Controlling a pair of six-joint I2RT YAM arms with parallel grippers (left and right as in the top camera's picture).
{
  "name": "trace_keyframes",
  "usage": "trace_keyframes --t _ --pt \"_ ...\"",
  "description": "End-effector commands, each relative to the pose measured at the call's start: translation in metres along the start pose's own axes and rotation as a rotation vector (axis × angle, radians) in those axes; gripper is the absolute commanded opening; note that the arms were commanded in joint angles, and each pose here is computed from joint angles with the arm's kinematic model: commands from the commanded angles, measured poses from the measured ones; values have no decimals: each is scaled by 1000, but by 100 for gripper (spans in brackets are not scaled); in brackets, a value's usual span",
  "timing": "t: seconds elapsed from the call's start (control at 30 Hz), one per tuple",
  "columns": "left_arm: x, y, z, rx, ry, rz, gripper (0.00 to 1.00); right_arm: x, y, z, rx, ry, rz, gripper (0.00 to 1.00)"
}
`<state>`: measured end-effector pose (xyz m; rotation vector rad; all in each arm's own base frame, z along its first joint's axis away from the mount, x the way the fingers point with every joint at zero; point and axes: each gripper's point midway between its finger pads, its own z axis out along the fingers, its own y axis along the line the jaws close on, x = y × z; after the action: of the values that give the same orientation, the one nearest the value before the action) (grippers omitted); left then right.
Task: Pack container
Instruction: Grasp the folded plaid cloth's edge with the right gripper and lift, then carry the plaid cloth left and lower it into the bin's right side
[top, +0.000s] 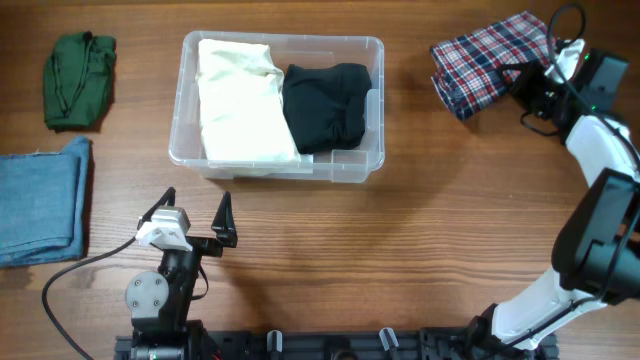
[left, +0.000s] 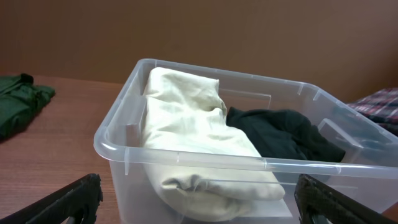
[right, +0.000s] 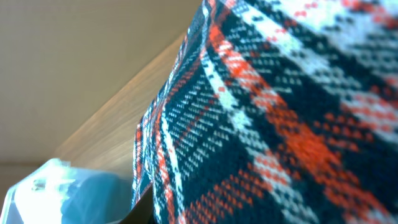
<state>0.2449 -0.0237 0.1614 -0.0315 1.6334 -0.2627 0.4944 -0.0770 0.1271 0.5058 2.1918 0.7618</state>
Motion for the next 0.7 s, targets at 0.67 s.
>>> trace_keyframes --t 0.67 --pt "1 2 0 -8 2 -9 100 -23 230 -96 -234 -18 -606 7"
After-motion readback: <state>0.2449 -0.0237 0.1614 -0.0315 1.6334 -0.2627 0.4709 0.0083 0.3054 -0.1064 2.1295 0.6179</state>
